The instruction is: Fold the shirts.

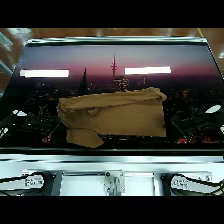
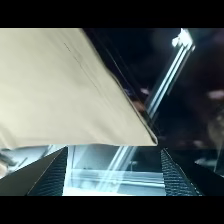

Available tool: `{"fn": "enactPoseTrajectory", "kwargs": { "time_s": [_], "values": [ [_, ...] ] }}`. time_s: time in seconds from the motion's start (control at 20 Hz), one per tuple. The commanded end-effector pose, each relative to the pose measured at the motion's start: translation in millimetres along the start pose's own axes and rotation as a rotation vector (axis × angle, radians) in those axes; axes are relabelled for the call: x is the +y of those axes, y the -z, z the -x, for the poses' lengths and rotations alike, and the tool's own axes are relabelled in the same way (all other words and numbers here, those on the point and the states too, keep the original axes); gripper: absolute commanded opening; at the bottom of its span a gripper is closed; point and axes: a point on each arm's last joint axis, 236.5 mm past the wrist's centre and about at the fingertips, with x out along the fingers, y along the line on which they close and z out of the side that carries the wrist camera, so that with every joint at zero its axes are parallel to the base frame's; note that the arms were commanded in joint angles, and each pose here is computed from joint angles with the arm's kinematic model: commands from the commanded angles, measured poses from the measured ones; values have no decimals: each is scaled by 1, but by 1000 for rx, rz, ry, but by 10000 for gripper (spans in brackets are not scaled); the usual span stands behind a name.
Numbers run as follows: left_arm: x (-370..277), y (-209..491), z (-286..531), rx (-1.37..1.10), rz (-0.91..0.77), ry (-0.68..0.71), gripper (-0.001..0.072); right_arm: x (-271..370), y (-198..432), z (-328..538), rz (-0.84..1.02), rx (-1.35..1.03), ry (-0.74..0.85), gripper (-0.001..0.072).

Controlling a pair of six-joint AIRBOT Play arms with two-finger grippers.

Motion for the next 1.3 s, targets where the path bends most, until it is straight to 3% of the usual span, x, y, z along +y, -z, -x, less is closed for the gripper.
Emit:
{"fn": "enactPoseTrajectory", "kwargs": {
  "time_s": [0.0, 0.2, 0.35, 0.5, 0.55, 0.7, 0.85, 1.05, 1.15, 1.25],
  "values": [
    [-8, 2, 5, -3, -54, 9, 34, -6, 11, -24, -24, 6, -28, 695],
    [-15, -2, 13, -31, -79, 7, 34, -2, -3, -34, -75, -76, -74, 684],
    [-21, -11, 20, -58, -103, 6, 34, 1, -9, -33, -93, -99, -93, 433],
    [-33, -25, 33, -89, -146, 9, 33, 17, -12, -31, -75, -110, -160, 99],
    [-40, -31, 40, -105, -170, 10, 32, 27, -12, -28, -31, -114, -195, 66],
    [-82, -58, 86, -227, -306, 6, 32, 59, -13, 5, 107, -119, -257, 64],
    [-170, -79, 179, -487, -530, -8, 32, 120, -23, 97, 352, -323, -299, 64],
    [-330, -20, 345, -964, -907, -3, 32, 244, 42, 315, 833, -968, -271, 64],
    [-397, 45, 434, -1260, -996, 45, 32, 291, 122, 434, 918, -1401, -281, 64],
    [-437, 117, 489, -1471, -1099, 73, 32, 304, 207, 504, 934, -1689, -274, 64]
  ]
}}
